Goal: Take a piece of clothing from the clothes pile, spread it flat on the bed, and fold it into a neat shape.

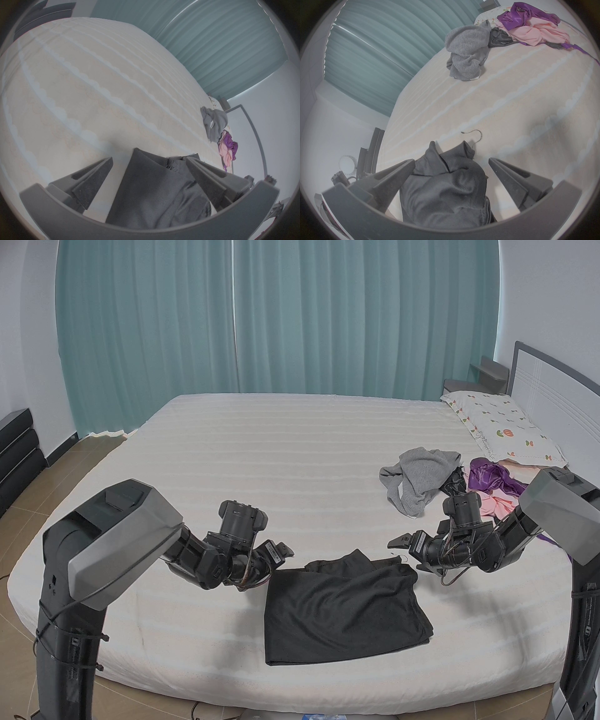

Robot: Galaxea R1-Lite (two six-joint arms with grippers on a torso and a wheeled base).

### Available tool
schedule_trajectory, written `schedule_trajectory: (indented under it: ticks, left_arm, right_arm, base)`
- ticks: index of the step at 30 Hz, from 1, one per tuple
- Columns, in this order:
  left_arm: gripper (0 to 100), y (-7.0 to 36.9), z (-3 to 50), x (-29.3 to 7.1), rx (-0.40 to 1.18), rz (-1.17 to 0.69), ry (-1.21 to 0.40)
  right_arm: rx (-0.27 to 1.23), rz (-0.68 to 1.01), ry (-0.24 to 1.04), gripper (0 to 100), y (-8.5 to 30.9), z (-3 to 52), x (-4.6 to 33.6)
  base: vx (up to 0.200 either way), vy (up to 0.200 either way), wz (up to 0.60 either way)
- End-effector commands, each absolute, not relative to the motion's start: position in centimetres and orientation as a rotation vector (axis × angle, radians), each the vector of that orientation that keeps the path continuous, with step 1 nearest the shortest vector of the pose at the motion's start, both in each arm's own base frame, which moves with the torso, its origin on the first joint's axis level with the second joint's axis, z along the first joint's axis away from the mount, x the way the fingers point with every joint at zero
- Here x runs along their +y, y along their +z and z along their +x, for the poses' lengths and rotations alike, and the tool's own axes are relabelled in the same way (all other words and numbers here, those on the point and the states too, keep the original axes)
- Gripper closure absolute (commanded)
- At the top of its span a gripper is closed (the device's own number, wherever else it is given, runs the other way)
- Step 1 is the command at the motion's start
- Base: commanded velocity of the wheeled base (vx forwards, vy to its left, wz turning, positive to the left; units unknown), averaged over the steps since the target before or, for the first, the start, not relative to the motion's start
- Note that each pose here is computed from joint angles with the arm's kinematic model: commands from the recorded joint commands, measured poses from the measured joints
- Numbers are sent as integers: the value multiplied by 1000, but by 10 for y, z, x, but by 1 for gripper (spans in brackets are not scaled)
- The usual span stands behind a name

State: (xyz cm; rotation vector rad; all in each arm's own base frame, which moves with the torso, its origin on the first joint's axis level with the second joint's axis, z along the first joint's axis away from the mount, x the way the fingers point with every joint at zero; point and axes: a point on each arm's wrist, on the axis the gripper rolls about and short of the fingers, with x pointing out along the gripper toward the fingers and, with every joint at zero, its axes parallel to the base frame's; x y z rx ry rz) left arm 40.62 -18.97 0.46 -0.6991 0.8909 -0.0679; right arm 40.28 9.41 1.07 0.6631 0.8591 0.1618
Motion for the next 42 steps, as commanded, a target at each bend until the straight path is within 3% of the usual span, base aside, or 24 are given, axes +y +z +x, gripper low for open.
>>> schedule_trajectory:
  ticks: [1, 7, 8, 19, 32, 33, 42]
  left_arm:
    - [0, -19, 417, -203, 924, -656, -45]
    - [0, -26, 425, -211, 886, -637, -12]
    - [100, -27, 425, -211, 887, -636, -10]
    - [100, -24, 424, -210, 858, -641, 29]
    - [100, 3, 426, -191, 803, -830, 129]
    - [100, 3, 426, -190, 803, -831, 133]
    - [100, -1, 425, -188, 814, -824, 142]
  right_arm:
    - [838, 685, 169, 0, 8, 406, 94]
    - [828, 672, 177, 0, 0, 406, 98]
    - [835, 669, 175, 0, -3, 405, 98]
    - [843, 659, 181, 0, -6, 405, 102]
    - [808, 667, 208, 0, -15, 408, 108]
    - [817, 665, 206, 100, -17, 406, 108]
    - [834, 652, 218, 100, -20, 403, 114]
  base:
    - [0, 0, 0]
    - [0, 0, 0]
    - [0, 0, 0]
    - [0, 0, 0]
    - [0, 0, 0]
    - [0, 0, 0]
    - [0, 0, 0]
